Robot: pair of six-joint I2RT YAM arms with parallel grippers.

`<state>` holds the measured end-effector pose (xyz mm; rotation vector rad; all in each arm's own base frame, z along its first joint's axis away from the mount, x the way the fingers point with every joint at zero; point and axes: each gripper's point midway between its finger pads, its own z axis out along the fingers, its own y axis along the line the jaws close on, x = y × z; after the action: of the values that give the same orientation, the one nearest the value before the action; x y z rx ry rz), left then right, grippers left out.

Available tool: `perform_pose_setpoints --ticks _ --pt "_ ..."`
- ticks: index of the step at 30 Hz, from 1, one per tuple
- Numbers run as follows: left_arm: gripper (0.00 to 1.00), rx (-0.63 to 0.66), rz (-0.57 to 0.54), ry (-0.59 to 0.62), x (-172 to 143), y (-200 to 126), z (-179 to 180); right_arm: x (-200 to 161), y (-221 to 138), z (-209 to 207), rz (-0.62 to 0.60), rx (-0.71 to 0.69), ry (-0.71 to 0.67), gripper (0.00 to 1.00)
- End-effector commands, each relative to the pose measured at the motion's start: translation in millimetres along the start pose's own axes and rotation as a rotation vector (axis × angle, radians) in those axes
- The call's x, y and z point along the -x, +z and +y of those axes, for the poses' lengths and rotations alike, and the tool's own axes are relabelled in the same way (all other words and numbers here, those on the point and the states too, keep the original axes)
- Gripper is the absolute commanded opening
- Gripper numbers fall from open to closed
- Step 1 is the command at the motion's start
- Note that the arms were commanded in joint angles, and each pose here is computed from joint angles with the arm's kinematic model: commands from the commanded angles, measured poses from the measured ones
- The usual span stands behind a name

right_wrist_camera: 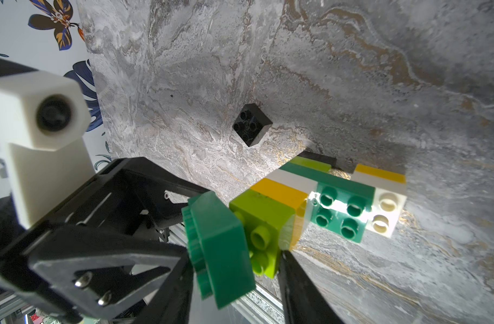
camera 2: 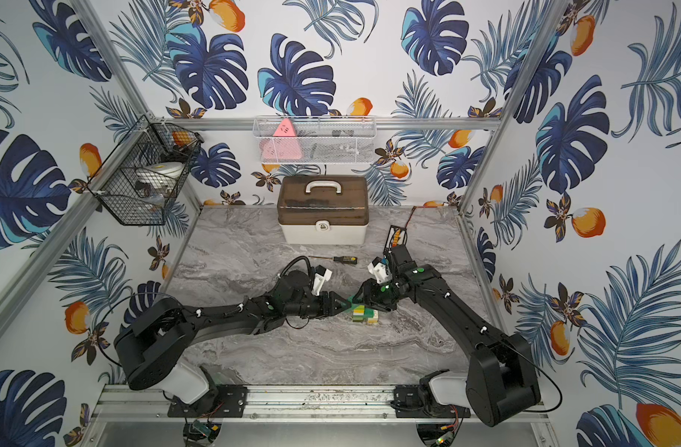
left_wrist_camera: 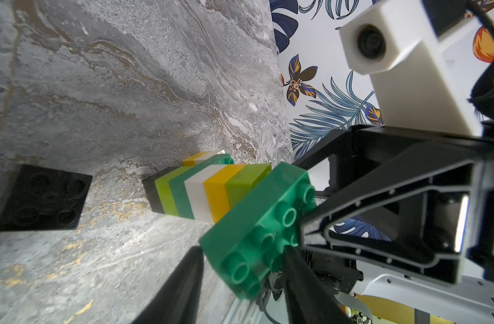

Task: Assemble a giraffe with lego
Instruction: Assemble the lego brick with the lego brick.

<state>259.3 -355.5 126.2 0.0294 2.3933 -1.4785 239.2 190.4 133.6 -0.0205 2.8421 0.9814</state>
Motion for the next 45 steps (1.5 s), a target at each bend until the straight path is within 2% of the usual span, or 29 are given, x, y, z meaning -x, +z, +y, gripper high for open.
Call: perform_pose_setpoints --ticks 1,6,13,19,28,30,38,45 --pt "0.53 -0.088 -0.031 -0.042 7 -1 -11 -5 -1 -11 0.011 -0.048 0.017 0.47" --pt "0.56 -0.160 -0.062 -0.115 14 0 -7 -5 -1 -12 0.008 -0.046 0.022 0.46" --pt "0.52 -0.253 -0.073 -0.168 19 6 -11 -7 1 -14 0.018 -0.048 0.029 0.44" --pt "0.43 -0.289 -0.073 -0.180 21 8 -14 -8 2 -17 0.024 -0.054 0.034 0.43" --pt "0.12 -0.288 -0.063 -0.179 20 8 -14 -5 0 -15 0.018 -0.056 0.027 0.45" --pt "0.08 -0.289 -0.058 -0.180 20 8 -14 -2 -4 -13 0.006 -0.062 0.015 0.46" --pt "0.03 -0.270 -0.050 -0.199 17 9 -7 0 -10 -14 -0.013 -0.081 0.007 0.47" --pt "0.02 -0.232 -0.045 -0.223 11 11 6 2 -14 -19 -0.032 -0.110 0.011 0.47"
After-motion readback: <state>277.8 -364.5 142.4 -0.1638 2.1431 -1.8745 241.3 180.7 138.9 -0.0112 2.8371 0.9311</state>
